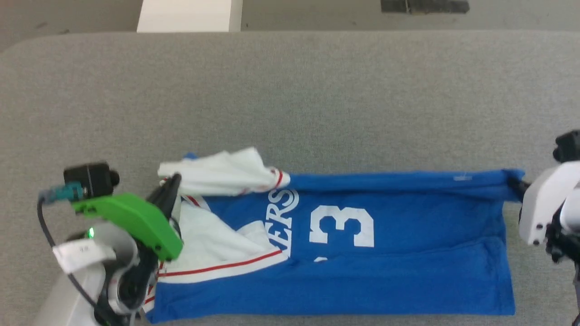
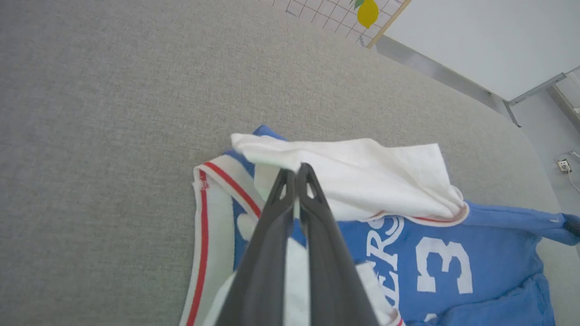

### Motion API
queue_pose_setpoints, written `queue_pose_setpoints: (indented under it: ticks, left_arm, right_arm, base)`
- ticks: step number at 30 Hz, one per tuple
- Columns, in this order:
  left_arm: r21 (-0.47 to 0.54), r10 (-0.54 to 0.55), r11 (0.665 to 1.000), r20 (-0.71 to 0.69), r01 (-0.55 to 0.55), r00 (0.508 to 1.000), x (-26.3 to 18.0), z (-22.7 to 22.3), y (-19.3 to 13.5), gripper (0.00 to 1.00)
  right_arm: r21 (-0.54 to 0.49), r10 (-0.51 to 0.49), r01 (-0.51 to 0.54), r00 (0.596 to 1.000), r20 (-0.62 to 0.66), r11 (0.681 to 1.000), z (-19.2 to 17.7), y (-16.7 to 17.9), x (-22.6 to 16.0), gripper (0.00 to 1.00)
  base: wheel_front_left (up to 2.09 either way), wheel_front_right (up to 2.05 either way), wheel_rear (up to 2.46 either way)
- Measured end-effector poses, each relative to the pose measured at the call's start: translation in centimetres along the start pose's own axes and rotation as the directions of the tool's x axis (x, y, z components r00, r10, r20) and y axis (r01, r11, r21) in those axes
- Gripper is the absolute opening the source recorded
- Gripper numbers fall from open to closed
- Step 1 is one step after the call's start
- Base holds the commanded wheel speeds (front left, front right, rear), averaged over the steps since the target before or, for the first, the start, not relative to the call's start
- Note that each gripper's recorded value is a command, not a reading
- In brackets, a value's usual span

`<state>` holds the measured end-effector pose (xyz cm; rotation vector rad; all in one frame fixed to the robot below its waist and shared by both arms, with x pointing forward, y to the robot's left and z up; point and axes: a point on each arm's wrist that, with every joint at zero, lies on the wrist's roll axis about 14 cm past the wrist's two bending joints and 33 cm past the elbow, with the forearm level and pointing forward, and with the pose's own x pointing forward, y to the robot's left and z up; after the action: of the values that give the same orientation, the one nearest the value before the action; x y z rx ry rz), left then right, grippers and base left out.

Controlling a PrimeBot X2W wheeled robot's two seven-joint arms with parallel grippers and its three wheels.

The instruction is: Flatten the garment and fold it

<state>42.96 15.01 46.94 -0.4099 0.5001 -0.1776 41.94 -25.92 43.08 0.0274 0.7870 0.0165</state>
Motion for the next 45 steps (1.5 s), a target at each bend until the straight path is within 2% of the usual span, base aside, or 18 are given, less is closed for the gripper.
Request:
queue_pose_setpoints:
  ticks: [8, 18, 19, 20, 21, 27, 30, 33, 36, 40, 42, 45]
  left_arm:
    - [-0.111, 0.103, 0.988, -0.053, -0.109, 0.993, -3.4, -3.9, 2.4, 0.0]
    - [-0.152, 0.188, 0.964, -0.192, -0.219, 0.963, -5.0, -9.0, 4.7, 0.0]
    - [-0.158, 0.191, 0.962, -0.198, -0.223, 0.961, -5.0, -9.2, 4.8, 0.15]
    - [-0.16, 0.194, 0.96, -0.212, -0.23, 0.958, -5.1, -9.6, 5.0, 0.58]
    - [-0.154, 0.209, 0.956, -0.235, -0.249, 0.949, -5.4, -10.2, 5.5, 1.0]
    - [-0.093, 0.258, 0.957, -0.166, -0.275, 0.952, -6.4, -7.5, 6.8, 1.0]
    - [-0.056, 0.259, 0.964, -0.031, -0.26, 0.965, -6.9, -4.1, 6.5, 1.0]
    - [0.033, 0.227, 0.971, 0.171, -0.236, 0.959, -7.3, 0.3, 5.7, 1.0]
    - [0.12, 0.167, 0.968, 0.344, -0.22, 0.924, -7.5, 3.9, 4.6, 1.0]
    - [0.223, 0.047, 0.952, 0.568, -0.209, 0.822, -7.9, 8.1, 2.6, 1.0]
    - [0.267, 0.001, 0.942, 0.606, -0.205, 0.796, -7.7, 8.6, 1.9, 1.0]
    - [0.298, -0.03, 0.933, 0.622, -0.201, 0.782, -7.0, 8.6, 1.3, 1.0]
  right_arm:
    - [0.054, 0.023, -0.021, 0.999, -0.043, 0.998, -3.8, 1.0, -1.6, 0.0]
    - [0.094, 0.033, -0.021, 0.99, -0.136, 0.995, -8.3, 1.4, -2.0, 0.0]
    - [0.096, 0.035, -0.022, 0.99, -0.135, 0.995, -8.4, 1.4, -2.1, 0.01]
    - [0.099, 0.036, -0.023, 0.991, -0.132, 0.995, -8.5, 1.5, -2.1, 0.47]
    - [0.109, 0.036, -0.024, 0.994, -0.108, 0.994, -8.5, 1.5, -2.4, 1.0]
    - [0.126, 0.014, -0.015, 1.0, 0.007, 0.992, -7.0, 0.6, -5.0, 1.0]
    - [0.15, -0.007, -0.003, 0.998, 0.064, 0.989, -6.1, -0.2, -6.8, 1.0]
    - [0.162, -0.032, 0.015, 0.994, 0.105, 0.987, -5.1, -1.1, -8.3, 1.0]
    - [0.154, -0.051, 0.038, 0.995, 0.082, 0.987, -5.2, -1.6, -8.7, 1.0]
    - [0.126, -0.049, 0.047, 0.999, 0.007, 0.991, -6.2, -1.4, -7.6, 1.0]
    - [0.097, -0.035, 0.038, 0.999, -0.032, 0.995, -6.6, -0.8, -6.7, 1.0]
    - [0.066, -0.015, 0.021, 0.996, -0.089, 0.998, -7.3, 0.1, -5.3, 1.0]
  base:
    - [0.0, 0.0, 0.0]
    - [0.0, 0.0, 0.0]
    - [0.0, 0.0, 0.0]
    - [0.0, 0.0, 0.0]
    - [0.0, 0.0, 0.0]
    - [0.0, 0.0, 0.0]
    - [0.0, 0.0, 0.0]
    - [0.0, 0.0, 0.0]
    - [0.0, 0.0, 0.0]
    - [0.0, 0.0, 0.0]
    - [0.0, 0.0, 0.0]
    - [0.0, 0.0, 0.0]
